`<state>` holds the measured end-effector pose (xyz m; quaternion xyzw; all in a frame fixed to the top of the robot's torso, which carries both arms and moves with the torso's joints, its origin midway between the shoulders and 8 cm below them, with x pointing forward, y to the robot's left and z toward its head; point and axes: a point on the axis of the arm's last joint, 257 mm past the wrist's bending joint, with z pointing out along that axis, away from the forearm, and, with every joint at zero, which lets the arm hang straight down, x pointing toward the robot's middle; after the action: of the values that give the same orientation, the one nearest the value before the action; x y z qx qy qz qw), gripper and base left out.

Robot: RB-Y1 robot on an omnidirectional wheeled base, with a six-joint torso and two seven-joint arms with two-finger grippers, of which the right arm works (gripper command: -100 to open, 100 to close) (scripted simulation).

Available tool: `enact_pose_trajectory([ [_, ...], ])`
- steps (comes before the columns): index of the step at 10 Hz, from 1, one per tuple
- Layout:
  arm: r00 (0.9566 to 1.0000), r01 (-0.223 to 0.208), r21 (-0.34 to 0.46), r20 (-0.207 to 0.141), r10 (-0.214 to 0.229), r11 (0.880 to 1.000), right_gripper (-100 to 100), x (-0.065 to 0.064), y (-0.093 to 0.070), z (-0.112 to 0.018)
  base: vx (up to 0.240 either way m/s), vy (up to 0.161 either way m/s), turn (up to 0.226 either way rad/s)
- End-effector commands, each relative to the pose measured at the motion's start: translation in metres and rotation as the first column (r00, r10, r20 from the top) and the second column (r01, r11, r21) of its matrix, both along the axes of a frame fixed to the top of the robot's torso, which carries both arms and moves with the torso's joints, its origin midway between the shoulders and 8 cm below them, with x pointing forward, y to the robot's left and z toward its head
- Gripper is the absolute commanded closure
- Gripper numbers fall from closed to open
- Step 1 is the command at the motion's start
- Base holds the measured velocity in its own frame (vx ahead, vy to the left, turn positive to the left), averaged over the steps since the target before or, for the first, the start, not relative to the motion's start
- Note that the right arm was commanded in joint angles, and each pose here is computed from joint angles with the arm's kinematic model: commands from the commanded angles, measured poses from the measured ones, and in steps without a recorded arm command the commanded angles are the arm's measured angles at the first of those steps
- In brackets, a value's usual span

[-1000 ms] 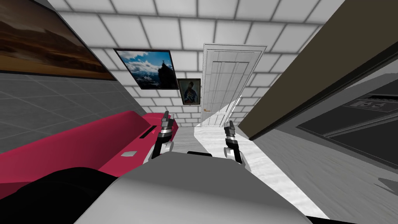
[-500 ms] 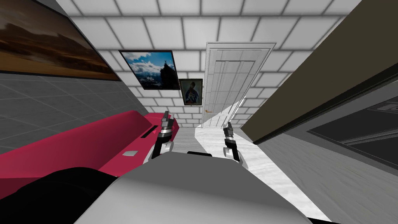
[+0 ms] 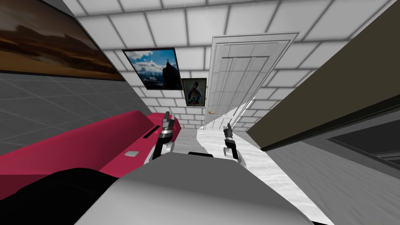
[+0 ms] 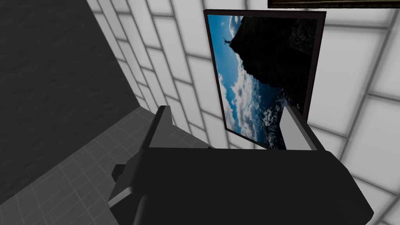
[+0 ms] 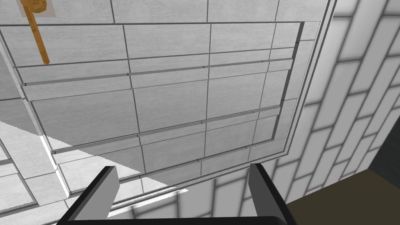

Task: Pull the door open

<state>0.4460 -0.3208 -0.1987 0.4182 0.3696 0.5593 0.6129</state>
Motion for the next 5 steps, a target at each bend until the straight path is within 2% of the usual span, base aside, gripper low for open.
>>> enact_pose_trajectory([
  [1, 0.9999, 0.003, 0.001, -0.015, -0.003, 1.0, -100, 0.001, -0.002, -0.009, 0.067, 0.003, 0.029],
  [5, 0.9981, 0.014, 0.006, -0.059, -0.014, 1.0, -100, 0.009, -0.008, -0.035, 0.061, 0.002, 0.059],
])
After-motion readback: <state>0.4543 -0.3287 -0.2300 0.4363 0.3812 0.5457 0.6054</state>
